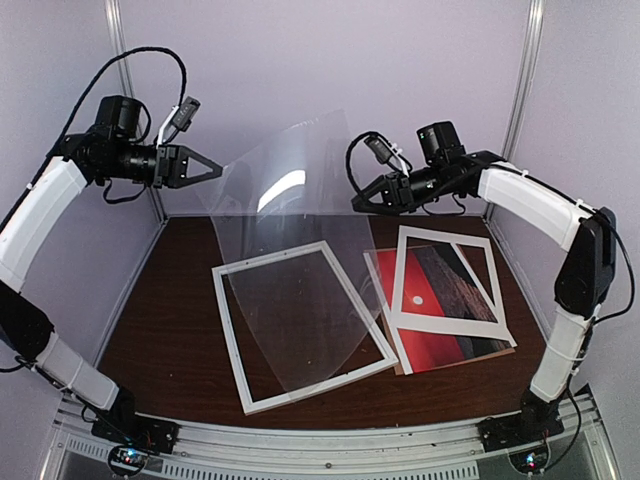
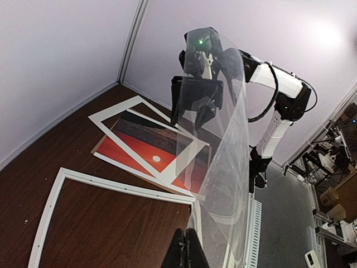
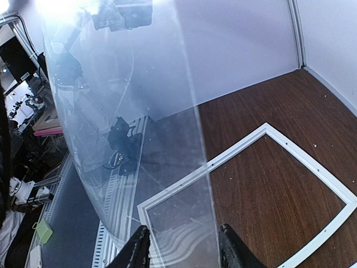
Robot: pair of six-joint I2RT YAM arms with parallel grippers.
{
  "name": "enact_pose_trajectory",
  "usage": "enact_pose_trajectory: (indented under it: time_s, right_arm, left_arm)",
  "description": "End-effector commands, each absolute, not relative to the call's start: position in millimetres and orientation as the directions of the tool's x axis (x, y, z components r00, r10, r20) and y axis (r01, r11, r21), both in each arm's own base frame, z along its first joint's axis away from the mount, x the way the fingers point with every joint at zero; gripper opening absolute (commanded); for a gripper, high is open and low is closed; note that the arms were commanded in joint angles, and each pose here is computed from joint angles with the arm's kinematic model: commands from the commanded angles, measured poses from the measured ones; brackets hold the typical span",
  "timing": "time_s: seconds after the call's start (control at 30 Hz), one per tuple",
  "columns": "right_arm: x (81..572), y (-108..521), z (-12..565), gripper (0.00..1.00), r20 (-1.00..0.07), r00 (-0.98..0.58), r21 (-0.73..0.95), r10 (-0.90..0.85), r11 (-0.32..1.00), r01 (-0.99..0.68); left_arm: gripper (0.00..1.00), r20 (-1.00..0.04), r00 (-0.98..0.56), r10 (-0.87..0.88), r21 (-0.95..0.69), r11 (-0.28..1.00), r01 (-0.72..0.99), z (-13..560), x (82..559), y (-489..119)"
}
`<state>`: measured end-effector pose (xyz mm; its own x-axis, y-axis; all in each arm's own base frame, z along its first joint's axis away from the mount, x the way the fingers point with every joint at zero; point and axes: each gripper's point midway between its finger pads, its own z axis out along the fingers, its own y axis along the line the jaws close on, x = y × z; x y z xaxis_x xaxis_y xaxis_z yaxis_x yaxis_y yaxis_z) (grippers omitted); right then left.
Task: Put the photo into the frame
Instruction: Pass from the left arm to the right
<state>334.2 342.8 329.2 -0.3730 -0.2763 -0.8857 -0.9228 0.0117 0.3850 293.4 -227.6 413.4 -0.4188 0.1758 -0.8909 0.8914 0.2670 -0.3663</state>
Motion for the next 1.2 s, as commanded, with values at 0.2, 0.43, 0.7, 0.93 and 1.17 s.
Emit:
enact_pose_trajectory:
  time_s: [0.2,0.43,0.7,0.93,1.17]
  right_arm:
    - [324,333,343,0.41,-0.902,-0.348,0.362,-0.256,-0.008,-0.932]
    - [324,334,343,0.40,-0.902,-0.357,0.370,-0.242,-0.012,-0.929]
    - [326,333,336,0.36,-0.897,-0.368,0.379,-0.245,0.006,-0.925]
    - [329,332,330,0.27,-0.890,-0.381,0.387,-0.252,0.027,-0.922]
    - [335,331,330,0.12,-0.891,-0.384,0.382,-0.242,0.056,-0.922]
  left_arm:
    - [0.00,-0.889,-0.420,0.184,-0.314,0.423,0.850,406,325,-213]
    - [0.00,-0.871,-0.473,0.131,-0.365,0.470,0.803,406,341,-210]
    - [0.00,-0.873,-0.475,0.110,-0.380,0.458,0.804,410,344,-212]
    - [0.00,-0.862,-0.503,0.060,-0.424,0.459,0.781,415,350,-208]
    - [0.00,-0.845,-0.535,0.010,-0.473,0.455,0.755,414,356,-200]
